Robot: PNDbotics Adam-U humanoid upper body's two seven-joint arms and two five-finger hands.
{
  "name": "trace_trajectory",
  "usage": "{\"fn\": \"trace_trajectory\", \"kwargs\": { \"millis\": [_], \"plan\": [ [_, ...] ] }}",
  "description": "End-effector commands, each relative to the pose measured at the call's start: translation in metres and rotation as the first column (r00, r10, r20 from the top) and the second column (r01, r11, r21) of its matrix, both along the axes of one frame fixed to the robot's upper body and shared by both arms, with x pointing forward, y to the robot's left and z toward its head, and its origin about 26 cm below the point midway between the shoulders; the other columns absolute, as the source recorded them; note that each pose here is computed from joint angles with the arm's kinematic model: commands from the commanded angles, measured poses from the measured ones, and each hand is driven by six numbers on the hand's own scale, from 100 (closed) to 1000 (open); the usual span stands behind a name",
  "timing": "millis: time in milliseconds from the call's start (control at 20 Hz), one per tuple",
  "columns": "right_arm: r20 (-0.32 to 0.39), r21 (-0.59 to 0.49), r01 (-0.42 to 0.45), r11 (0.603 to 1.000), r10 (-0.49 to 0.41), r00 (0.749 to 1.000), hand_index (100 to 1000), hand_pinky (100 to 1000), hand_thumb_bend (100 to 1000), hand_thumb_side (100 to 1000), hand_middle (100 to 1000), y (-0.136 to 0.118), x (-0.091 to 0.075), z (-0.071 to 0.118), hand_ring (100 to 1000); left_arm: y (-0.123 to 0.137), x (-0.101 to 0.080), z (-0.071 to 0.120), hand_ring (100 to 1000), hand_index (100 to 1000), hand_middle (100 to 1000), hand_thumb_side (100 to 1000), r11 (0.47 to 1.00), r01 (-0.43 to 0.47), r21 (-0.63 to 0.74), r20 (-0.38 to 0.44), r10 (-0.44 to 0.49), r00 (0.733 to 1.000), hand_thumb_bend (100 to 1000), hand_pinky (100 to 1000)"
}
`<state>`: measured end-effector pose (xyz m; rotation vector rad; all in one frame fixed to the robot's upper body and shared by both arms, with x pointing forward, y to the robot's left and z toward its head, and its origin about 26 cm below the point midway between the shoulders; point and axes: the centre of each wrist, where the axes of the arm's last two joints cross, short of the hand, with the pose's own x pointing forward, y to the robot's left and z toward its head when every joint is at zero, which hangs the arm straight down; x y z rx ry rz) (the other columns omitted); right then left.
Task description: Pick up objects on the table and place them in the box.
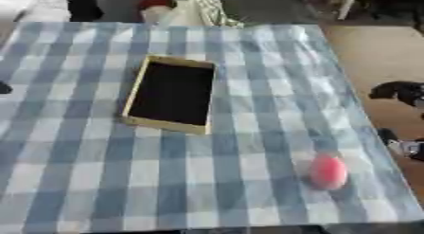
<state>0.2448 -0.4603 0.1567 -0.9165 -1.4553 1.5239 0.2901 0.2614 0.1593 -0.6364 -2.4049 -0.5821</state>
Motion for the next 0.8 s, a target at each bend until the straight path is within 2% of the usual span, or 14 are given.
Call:
{"fn": "trace_trajectory", "kwargs": {
  "millis": [50,350,800],
  "plan": [
    [0.009,-0.03,-0.027,0.999,0.027,1.0,919,913,147,258,882,0.001,0.002,0.012,882,0.001,-0.002,0.008,848,736,722,601,1.0,0.003,0.018,0.029,-0.004,1.0,100,675],
    [-0.063,-0.027,-0.089,0.996,0.088,0.994,918,904,138,305,878,0.004,0.005,0.005,879,0.0,-0.002,0.008,848,736,722,601,1.0,0.009,0.019,0.027,-0.01,1.0,100,675],
    [-0.19,0.002,-0.164,0.987,0.161,0.969,921,889,138,360,874,0.008,0.009,-0.011,872,-0.001,-0.001,0.008,848,736,721,601,1.0,0.017,0.018,0.026,-0.017,1.0,100,675]
  ]
}}
